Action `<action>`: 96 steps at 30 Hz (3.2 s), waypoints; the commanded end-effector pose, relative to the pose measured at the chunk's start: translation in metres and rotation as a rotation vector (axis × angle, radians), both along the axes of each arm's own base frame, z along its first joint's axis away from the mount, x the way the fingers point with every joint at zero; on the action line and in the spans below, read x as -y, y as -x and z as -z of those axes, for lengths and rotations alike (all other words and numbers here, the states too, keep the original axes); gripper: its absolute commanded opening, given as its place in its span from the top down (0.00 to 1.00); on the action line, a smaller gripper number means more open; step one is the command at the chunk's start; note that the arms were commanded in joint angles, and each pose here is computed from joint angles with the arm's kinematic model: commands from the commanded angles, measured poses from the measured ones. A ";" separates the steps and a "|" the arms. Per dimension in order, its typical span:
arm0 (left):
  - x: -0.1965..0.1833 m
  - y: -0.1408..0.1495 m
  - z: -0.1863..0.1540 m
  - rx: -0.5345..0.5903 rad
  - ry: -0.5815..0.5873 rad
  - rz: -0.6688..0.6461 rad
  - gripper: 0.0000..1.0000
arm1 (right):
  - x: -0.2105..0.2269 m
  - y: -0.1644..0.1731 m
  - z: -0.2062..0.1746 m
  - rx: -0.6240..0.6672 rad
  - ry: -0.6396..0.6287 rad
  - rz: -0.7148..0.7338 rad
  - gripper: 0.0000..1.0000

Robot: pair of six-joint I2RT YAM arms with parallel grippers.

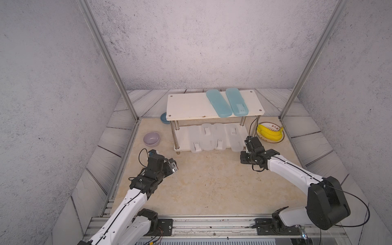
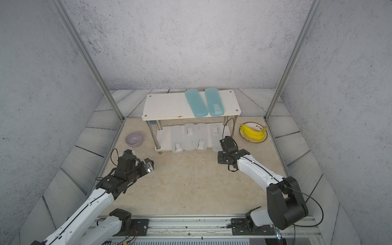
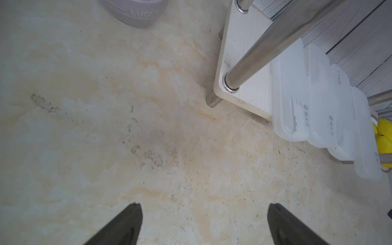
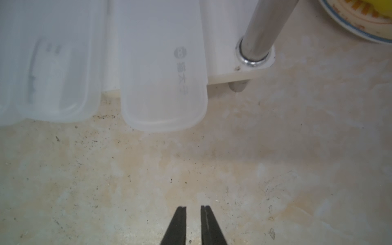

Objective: Place the pencil cases on the shelf according to color
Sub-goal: Place the pencil case on the shelf, then reset both arms

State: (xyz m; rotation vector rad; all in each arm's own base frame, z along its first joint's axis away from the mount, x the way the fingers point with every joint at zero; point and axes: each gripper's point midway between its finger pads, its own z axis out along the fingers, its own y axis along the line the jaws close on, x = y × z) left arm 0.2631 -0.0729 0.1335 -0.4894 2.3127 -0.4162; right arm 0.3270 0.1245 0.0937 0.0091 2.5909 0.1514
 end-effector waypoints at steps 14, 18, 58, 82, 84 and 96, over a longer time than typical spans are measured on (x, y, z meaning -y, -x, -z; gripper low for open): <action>-0.004 0.001 0.000 -0.004 -0.008 -0.010 0.01 | -0.026 -0.065 0.028 0.001 0.029 -0.020 0.87; -0.004 0.002 0.000 -0.006 -0.012 -0.007 0.01 | -0.030 -0.073 0.032 -0.001 0.038 -0.034 0.87; -0.057 -0.019 -0.089 0.517 -0.390 -0.105 0.01 | 0.115 -0.004 -0.086 0.345 0.335 0.339 0.00; -0.081 -0.094 -0.021 0.332 -0.759 -0.121 0.01 | 0.174 -0.055 -0.045 0.502 0.458 0.398 0.00; -0.090 -0.096 -0.007 0.293 -0.746 -0.140 0.01 | 0.175 -0.055 -0.041 0.528 0.448 0.403 0.00; -0.097 -0.118 0.015 0.396 -0.732 -0.104 0.01 | 0.160 -0.068 -0.011 0.586 0.341 0.338 0.00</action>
